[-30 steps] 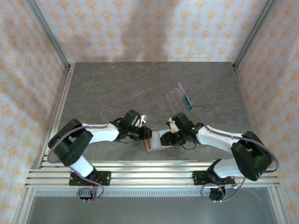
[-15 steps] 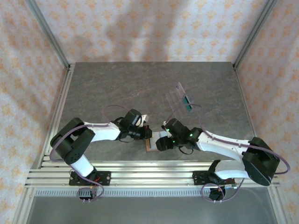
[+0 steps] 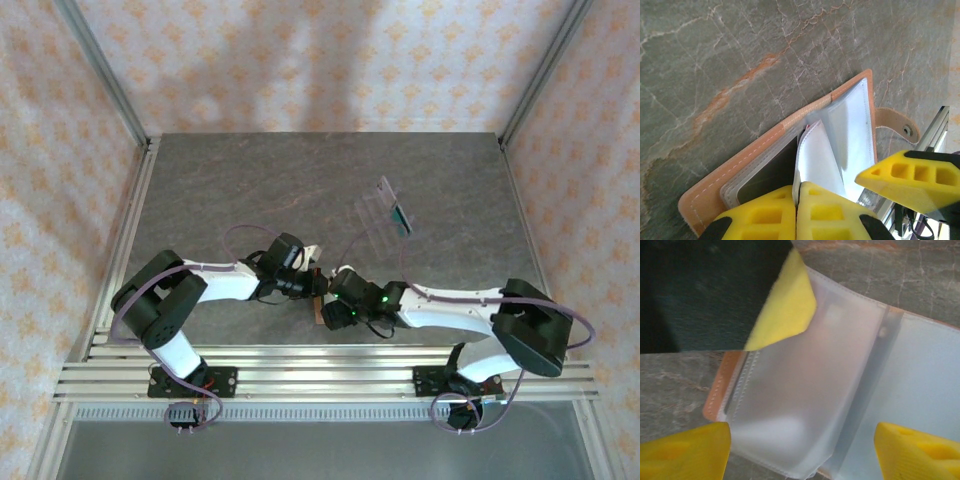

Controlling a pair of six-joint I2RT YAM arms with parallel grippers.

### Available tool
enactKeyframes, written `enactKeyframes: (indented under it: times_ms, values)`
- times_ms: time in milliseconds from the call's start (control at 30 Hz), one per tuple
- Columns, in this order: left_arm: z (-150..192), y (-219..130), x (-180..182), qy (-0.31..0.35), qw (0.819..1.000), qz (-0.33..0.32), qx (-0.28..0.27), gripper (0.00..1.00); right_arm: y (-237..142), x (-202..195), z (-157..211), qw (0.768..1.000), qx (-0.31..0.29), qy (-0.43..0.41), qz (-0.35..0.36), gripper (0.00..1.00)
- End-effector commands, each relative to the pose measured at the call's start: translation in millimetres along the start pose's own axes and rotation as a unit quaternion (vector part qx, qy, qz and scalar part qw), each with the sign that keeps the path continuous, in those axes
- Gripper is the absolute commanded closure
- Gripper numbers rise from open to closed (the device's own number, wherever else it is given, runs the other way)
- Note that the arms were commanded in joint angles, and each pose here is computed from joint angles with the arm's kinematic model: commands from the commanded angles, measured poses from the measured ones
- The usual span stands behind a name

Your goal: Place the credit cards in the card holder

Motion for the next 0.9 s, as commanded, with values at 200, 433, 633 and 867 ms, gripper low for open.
enactKeyframes:
  times_ms: [200, 433, 633, 867]
  values:
    - [1.5, -2.3, 6.2, -0.006, 1.0, -0.008, -0.003, 0.89, 2.7, -12.0, -7.3, 0.996, -0.022, 0.016, 0.091, 0.35]
    - [0.7, -8.2, 3.5, 0.0, 1.0, -0.007, -0.013, 0.67, 4.8, -15.8, -1.4, 0.995, -0.024, 0.027, 0.095, 0.49]
    - [5.0, -15.6, 9.2, -0.002, 1.0, -0.012, -0.014, 0.68, 6.2, -21.6, 2.0, 0.992, -0.021, 0.033, 0.119, 0.54]
    - [4.2, -15.4, 8.5, -0.005, 1.0, 0.011, -0.018, 0.89, 4.5, -23.1, 2.7, 0.992, -0.031, 0.038, 0.115, 0.57]
Point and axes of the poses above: each hand's point on the last joint's axis, 136 mm out from that joint toward the fingers, its own y axis out along the fingers, its own x axis along the line the jaws close on, z = x × y, the point moved 8 cm from there along -y, back along the fingers, and after that the axes turned 3 degrees about -y, right-handed, at the moved point
